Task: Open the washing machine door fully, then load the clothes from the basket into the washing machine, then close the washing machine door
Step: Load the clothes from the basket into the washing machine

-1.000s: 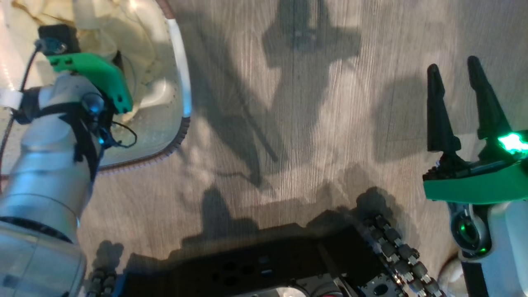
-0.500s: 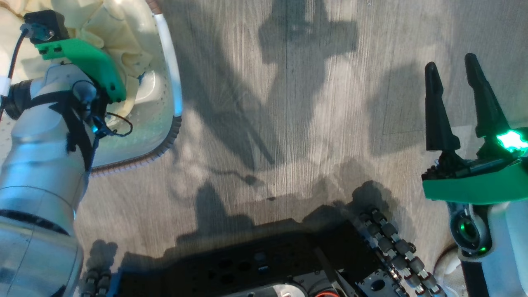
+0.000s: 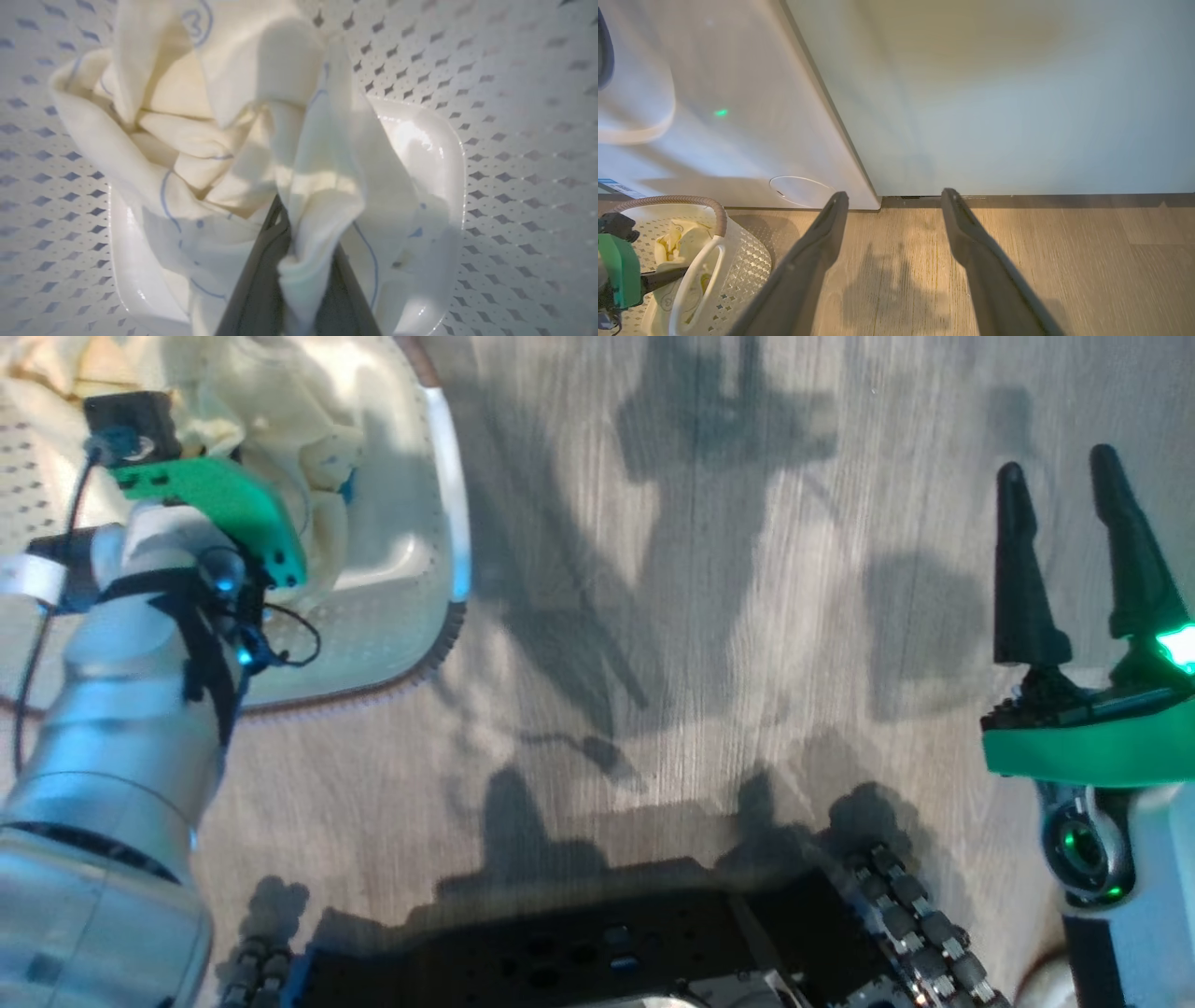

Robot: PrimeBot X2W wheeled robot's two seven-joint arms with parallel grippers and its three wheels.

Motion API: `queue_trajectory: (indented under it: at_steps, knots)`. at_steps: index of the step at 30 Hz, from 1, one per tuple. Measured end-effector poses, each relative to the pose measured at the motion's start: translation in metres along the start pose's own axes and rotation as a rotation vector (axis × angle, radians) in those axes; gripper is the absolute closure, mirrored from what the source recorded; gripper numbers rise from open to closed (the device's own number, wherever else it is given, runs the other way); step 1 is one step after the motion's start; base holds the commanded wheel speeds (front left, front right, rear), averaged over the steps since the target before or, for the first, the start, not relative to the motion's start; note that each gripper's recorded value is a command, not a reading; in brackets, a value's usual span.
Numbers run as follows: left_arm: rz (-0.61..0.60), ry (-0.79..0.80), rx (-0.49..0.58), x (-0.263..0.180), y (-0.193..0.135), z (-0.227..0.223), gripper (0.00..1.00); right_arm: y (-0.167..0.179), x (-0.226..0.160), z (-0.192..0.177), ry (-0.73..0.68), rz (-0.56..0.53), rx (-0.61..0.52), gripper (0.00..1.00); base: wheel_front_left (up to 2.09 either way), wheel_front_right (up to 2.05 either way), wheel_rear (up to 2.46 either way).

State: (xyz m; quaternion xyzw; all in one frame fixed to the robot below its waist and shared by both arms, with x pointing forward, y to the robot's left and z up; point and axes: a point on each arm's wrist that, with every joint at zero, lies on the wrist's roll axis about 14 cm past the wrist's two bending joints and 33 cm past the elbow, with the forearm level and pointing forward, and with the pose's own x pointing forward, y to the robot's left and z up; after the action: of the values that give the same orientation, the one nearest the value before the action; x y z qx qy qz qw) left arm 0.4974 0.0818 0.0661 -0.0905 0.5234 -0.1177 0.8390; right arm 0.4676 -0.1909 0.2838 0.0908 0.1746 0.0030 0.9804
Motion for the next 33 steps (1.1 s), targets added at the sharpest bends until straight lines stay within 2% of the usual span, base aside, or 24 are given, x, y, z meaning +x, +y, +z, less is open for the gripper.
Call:
queue_trajectory:
  at_steps: [12,19,33]
  knots:
    - [0.066,-0.213,0.060,-0.053,0.004,0.050,1.00,0.014,0.000,0.041,-0.102,0.031,-0.028,0.00,0.00,0.00,0.00]
    - [0.074,-0.392,0.093,-0.102,-0.010,0.096,1.00,0.016,-0.017,0.066,-0.148,0.025,-0.035,0.00,0.00,0.00,0.00]
    - [0.097,-0.762,0.143,-0.238,-0.036,0.146,1.00,0.036,-0.064,0.115,-0.235,0.064,-0.050,0.00,0.00,0.00,0.00]
